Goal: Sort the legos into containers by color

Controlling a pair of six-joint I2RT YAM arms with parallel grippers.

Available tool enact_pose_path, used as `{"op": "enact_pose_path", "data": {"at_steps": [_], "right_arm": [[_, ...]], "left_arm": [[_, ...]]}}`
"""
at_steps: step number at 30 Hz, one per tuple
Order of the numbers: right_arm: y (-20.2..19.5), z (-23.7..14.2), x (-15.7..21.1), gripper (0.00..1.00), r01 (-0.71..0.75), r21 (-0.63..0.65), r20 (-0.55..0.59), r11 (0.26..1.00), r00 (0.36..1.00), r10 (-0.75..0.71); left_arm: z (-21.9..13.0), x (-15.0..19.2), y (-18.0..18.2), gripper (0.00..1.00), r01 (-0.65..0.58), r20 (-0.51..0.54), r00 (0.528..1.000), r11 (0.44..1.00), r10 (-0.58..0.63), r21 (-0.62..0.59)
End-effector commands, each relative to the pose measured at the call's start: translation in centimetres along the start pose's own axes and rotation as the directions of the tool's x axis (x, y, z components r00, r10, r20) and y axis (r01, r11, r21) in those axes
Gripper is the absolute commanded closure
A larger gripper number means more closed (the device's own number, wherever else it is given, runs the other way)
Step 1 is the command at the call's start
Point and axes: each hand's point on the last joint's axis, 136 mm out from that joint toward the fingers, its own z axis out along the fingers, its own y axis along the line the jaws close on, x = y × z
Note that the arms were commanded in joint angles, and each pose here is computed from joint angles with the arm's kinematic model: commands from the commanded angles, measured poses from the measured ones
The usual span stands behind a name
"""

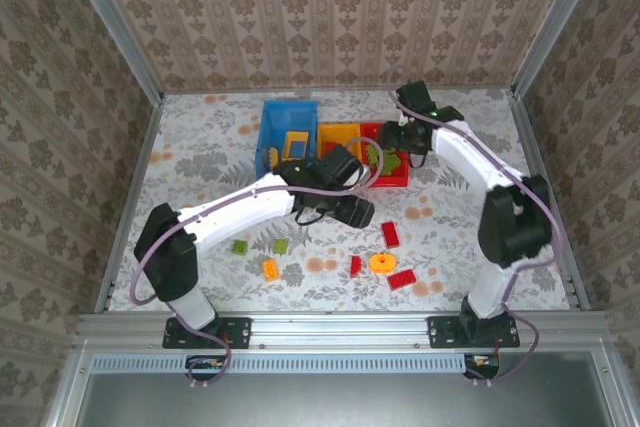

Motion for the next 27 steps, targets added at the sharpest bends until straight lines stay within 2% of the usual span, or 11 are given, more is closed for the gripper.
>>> {"op": "enact_pose_path", "data": {"at_steps": [1,3,7,12,15,20,23,27], "right_arm": [[-0.7,-3.7,0.7,0.35,-0.005,-0.029,0.084,1.000,0.996,0.007],[-1.4,-5.0,2.7,0.34,-0.013,-0.037,0.085,0.999,0.996,0.016],[-2.6,-7.1,7.1,0.30,-0.044,-0.071,0.069,0.997,0.996,0.049],[-4.6,-9.2,12.0,0.24,-0.116,-0.071,0.022,0.991,0.993,0.118],[-5.9,-10.4,14.5,0.22,-0.170,-0.069,-0.008,0.983,0.985,0.170],[-6.4,-11.9,17.6,0.22,-0.244,-0.093,-0.083,0.965,0.968,0.237],[-6.3,-12.7,18.9,0.22,-0.286,-0.113,-0.113,0.952,0.955,0.273],[-6.1,-13.2,20.3,0.22,-0.323,-0.130,-0.146,0.937,0.941,0.304]], "left_arm": [[-0.5,0.3,-1.2,0.24,0.013,-0.008,1.000,0.998,-0.013,0.053],[-0.4,1.2,-2.7,0.24,-0.034,-0.029,0.999,0.993,0.037,0.110],[0.3,4.7,-5.8,0.23,-0.233,-0.115,0.959,0.953,0.258,0.191],[2.0,7.4,-6.8,0.21,-0.500,-0.163,0.833,0.845,0.529,0.191],[3.6,7.9,-7.1,0.20,-0.608,-0.170,0.749,0.766,0.640,0.207],[6.3,8.1,-7.6,0.19,-0.735,-0.126,0.635,0.646,0.762,0.207],[7.8,7.8,-7.4,0.19,-0.754,-0.122,0.620,0.631,0.775,0.181],[9.8,8.3,-7.7,0.19,-0.751,-0.144,0.609,0.625,0.780,0.211]]}}
